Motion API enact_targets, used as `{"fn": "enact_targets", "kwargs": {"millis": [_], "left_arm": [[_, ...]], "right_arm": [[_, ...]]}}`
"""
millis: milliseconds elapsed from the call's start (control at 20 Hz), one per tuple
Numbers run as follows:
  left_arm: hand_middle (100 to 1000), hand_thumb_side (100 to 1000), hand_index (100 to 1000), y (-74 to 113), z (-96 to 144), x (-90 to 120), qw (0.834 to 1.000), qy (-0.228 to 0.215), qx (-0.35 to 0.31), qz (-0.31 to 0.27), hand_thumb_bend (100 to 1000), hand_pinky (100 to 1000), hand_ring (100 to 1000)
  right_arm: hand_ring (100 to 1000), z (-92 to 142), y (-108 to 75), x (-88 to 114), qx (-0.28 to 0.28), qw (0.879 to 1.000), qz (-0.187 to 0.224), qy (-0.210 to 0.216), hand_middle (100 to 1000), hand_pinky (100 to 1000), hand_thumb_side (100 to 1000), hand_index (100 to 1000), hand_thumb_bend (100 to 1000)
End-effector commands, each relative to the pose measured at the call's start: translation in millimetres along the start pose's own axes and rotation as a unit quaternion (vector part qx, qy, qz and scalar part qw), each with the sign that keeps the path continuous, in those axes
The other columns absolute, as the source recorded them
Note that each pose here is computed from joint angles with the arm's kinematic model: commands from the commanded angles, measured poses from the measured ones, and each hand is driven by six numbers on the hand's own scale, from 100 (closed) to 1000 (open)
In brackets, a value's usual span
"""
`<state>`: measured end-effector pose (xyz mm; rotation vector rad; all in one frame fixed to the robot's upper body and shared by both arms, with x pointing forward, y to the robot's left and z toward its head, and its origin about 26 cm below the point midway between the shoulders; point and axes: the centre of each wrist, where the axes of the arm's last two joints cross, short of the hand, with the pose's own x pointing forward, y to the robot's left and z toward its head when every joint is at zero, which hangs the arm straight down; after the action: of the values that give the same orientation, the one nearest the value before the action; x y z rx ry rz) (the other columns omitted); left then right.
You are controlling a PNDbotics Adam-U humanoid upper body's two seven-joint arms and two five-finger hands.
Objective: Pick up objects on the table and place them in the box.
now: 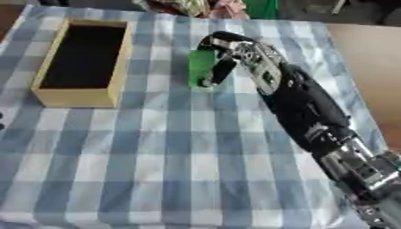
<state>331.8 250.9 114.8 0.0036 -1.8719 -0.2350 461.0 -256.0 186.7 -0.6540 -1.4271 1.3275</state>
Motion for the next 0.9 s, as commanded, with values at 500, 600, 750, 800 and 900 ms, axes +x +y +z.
{"fn": "enact_targets", "kwargs": {"millis": [500,600,750,800,900], "left_arm": [[525,142,649,-3.5,-6,11,1.000,-0.019,-0.023,-0.006,232,529,571],[525,142,650,-5.7,-7,12,0.999,-0.022,-0.029,-0.005,232,529,572],[527,143,652,-7.6,-8,13,0.999,-0.025,-0.036,-0.005,233,530,574],[528,143,652,-8.2,-9,13,0.999,-0.026,-0.039,-0.005,233,531,574],[528,143,652,-9.2,-9,14,0.999,-0.028,-0.043,-0.005,233,531,575]], "right_arm": [[803,-7,-49.1,84,-0.085,0.989,0.040,-0.116,423,738,100,592,337],[800,-13,-49.4,94,-0.093,0.987,0.042,-0.123,424,735,100,593,322],[796,-21,-48.0,108,-0.100,0.984,0.048,-0.136,424,734,100,593,310],[796,-23,-47.6,113,-0.101,0.984,0.051,-0.140,425,735,100,593,310],[794,-28,-46.4,123,-0.104,0.982,0.057,-0.149,425,734,100,593,308]]}}
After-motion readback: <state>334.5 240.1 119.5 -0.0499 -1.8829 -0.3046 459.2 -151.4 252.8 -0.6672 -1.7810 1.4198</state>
